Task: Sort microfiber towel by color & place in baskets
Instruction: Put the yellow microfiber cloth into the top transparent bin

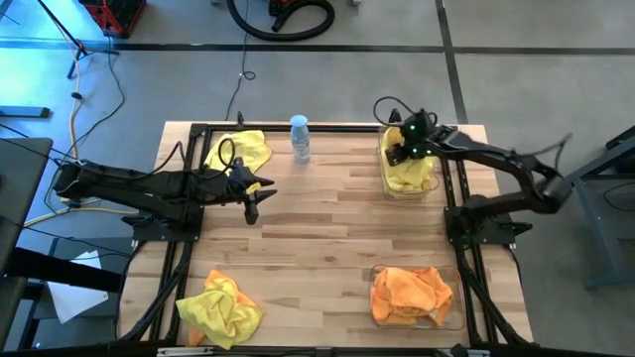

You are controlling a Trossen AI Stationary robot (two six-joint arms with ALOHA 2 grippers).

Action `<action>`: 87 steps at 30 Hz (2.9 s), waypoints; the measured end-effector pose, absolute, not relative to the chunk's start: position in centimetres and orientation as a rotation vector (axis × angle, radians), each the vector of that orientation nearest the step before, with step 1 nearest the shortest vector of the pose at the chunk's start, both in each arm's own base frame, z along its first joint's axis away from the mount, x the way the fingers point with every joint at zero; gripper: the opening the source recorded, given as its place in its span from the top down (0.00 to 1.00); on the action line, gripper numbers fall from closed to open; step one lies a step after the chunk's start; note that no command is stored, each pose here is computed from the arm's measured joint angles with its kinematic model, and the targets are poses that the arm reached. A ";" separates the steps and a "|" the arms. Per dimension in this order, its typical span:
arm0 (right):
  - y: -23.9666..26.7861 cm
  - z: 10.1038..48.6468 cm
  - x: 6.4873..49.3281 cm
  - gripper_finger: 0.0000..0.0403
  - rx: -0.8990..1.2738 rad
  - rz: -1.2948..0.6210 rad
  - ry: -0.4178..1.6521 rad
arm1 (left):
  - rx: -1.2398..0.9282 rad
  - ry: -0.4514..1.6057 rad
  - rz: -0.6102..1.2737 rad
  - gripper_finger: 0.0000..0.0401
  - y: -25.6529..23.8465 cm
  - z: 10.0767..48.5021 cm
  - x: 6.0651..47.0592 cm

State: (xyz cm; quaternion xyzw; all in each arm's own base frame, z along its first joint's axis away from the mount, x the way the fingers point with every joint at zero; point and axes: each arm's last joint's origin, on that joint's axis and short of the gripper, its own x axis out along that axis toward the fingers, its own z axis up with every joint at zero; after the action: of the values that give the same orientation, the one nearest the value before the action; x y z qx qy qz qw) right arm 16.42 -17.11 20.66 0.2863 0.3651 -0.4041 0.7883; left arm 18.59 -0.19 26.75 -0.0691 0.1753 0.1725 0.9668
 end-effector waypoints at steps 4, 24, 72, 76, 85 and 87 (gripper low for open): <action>-16.0 23.4 15.4 0.49 0.633 -0.874 0.770 | -0.140 0.354 0.350 0.71 -0.2 26.8 18.6; -15.4 23.7 15.9 0.96 0.601 -0.950 0.785 | -0.139 0.354 0.351 0.71 -0.2 26.7 18.6; -14.0 24.5 17.4 0.89 0.450 -0.892 0.584 | -0.150 0.389 0.384 0.71 -0.1 26.4 18.4; -15.1 22.6 18.4 0.96 0.451 -0.896 0.667 | -0.150 0.388 0.386 0.71 -0.1 26.4 18.4; -18.1 18.1 18.1 0.98 0.548 -0.979 0.854 | -0.150 0.389 0.386 0.71 -0.1 26.4 18.4; -18.4 17.5 18.2 0.98 0.558 -0.983 0.873 | -0.150 0.389 0.386 0.71 -0.1 26.4 18.4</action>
State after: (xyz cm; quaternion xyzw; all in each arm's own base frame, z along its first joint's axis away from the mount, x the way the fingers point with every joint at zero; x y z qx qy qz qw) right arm 18.17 -18.43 17.54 0.2561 0.4002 -0.4508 0.7557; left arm 18.40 -0.08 26.35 -0.0738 0.1920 0.1906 0.9599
